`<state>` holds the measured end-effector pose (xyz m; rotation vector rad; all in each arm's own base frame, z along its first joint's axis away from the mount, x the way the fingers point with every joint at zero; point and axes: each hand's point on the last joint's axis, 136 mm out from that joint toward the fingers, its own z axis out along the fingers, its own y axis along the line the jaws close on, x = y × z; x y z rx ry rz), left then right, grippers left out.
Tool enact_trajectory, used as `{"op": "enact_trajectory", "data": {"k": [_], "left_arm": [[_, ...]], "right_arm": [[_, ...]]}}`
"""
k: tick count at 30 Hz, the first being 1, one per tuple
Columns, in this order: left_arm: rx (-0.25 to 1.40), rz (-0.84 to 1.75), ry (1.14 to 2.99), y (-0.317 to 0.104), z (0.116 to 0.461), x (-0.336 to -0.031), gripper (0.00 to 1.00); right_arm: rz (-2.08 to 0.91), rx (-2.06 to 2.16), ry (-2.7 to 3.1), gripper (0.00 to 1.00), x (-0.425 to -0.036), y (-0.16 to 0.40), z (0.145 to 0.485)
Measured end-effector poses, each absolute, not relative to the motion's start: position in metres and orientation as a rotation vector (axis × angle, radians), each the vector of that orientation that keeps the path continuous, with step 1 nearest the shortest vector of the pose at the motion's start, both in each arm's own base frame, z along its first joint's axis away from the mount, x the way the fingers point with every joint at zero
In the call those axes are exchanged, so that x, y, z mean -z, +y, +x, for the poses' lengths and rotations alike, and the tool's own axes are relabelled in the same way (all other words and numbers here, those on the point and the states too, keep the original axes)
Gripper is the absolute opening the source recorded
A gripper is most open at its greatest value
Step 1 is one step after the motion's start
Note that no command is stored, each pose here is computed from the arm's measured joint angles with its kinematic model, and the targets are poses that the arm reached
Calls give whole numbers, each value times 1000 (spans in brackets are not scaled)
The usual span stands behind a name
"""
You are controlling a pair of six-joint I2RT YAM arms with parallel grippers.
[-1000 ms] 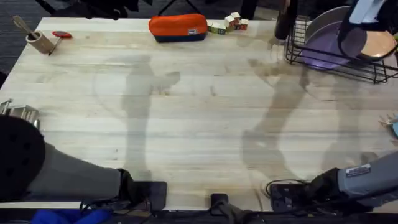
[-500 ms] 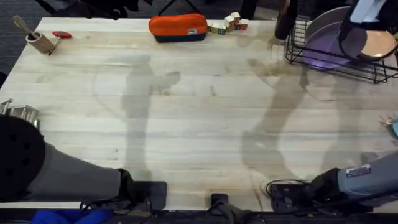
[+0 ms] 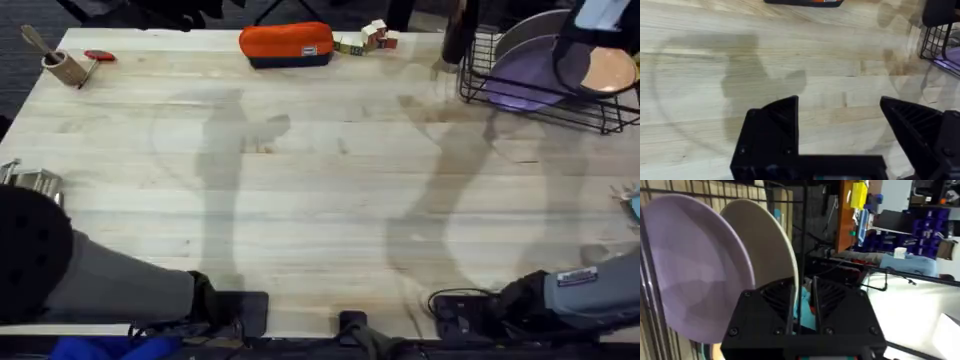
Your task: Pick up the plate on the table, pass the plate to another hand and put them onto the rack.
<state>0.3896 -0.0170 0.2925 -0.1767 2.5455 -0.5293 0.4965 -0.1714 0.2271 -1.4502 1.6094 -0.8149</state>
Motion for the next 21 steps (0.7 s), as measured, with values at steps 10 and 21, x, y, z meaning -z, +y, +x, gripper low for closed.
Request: {"op": "enact_trajectory", "data": {"k": [10, 21], "left_arm": [[530, -177, 2545, -17, 390, -293, 995], [530, -177, 2545, -17, 390, -293, 994]], "right_arm": [[-1425, 851, 1586, 253, -251, -169, 490], [-1432, 754, 1668, 317, -233, -164, 480]]}}
